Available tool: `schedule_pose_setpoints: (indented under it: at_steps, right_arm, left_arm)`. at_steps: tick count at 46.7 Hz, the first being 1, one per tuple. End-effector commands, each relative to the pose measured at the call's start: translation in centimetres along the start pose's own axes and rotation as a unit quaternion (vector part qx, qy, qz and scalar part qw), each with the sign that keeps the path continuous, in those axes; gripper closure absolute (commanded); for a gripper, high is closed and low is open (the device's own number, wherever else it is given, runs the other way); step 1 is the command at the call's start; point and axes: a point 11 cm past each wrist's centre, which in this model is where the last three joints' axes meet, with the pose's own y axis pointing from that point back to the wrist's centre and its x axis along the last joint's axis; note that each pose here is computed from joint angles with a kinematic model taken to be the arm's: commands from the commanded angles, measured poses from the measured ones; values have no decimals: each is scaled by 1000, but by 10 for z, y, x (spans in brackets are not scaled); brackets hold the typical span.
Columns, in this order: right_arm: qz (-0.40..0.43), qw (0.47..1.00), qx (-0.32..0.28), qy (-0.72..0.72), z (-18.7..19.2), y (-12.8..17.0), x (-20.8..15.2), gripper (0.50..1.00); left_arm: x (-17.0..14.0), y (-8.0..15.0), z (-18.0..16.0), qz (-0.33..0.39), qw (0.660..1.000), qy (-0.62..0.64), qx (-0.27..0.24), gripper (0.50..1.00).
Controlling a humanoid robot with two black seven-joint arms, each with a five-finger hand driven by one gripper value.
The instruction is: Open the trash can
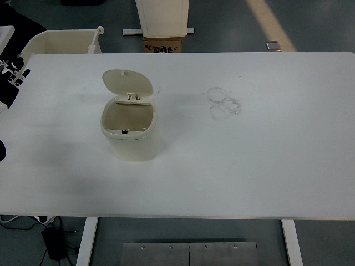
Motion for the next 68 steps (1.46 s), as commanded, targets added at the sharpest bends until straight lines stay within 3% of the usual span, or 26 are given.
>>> schedule_pose_setpoints:
  at_steps: [1, 68]
  right_arm:
    - [0, 1000, 1, 0, 0, 0, 0, 509]
    - [0, 1000, 4, 0, 0, 0, 0, 509]
  left_arm:
    - [0, 0, 0, 0, 1000, 0, 0, 500]
    - [0, 0, 0, -1, 1000, 0, 0, 500]
